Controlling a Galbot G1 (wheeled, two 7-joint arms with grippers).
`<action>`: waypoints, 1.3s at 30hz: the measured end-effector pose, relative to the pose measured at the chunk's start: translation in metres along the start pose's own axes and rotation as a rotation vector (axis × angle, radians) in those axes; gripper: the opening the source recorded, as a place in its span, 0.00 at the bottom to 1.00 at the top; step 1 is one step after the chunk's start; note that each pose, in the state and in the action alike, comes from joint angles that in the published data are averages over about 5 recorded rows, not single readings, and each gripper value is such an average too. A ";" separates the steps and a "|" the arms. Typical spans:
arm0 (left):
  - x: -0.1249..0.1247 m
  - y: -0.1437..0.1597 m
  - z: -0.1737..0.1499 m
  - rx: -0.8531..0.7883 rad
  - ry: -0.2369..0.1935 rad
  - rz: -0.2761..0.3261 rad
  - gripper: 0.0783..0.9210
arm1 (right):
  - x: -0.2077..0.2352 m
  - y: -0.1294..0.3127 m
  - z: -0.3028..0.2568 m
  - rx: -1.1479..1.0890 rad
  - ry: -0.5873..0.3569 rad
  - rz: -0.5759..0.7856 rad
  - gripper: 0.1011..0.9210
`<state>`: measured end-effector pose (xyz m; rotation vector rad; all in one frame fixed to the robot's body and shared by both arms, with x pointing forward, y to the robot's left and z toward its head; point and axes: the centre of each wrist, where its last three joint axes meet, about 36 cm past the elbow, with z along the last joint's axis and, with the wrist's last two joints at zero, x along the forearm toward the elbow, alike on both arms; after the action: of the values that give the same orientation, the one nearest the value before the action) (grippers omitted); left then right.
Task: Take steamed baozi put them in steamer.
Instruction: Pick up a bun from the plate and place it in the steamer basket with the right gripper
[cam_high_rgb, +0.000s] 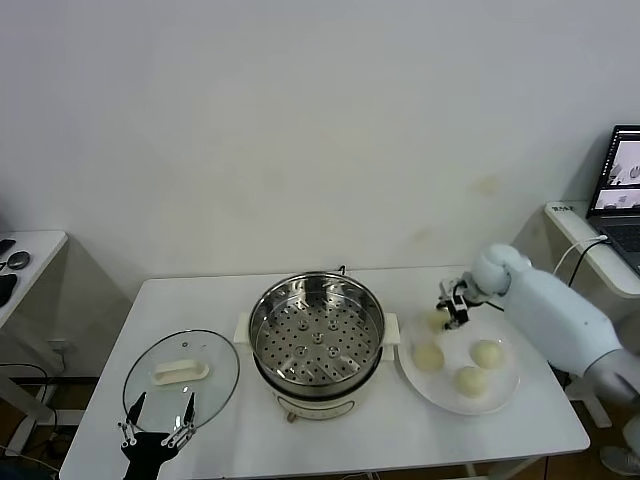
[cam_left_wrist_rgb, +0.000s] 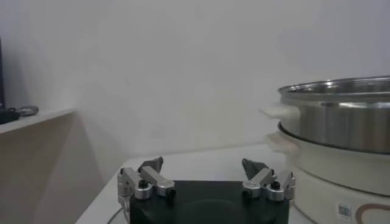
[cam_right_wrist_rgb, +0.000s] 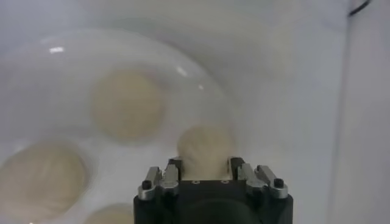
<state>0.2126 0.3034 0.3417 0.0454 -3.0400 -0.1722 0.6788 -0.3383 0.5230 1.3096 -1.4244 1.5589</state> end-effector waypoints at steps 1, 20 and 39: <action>-0.001 0.000 0.000 0.000 -0.002 0.002 0.88 | 0.011 -0.006 -0.003 0.011 -0.011 0.011 0.47; -0.004 0.009 -0.005 0.004 -0.029 -0.020 0.88 | 0.130 -0.092 -0.185 0.514 -0.269 0.071 0.51; -0.009 0.013 -0.005 0.002 -0.040 -0.042 0.88 | 0.048 -0.082 -0.304 1.112 -0.230 -0.044 0.52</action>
<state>0.2218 0.3156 0.3471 0.1078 -3.0809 -0.1747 0.6670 -0.0353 0.6208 2.1448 -0.5454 2.3351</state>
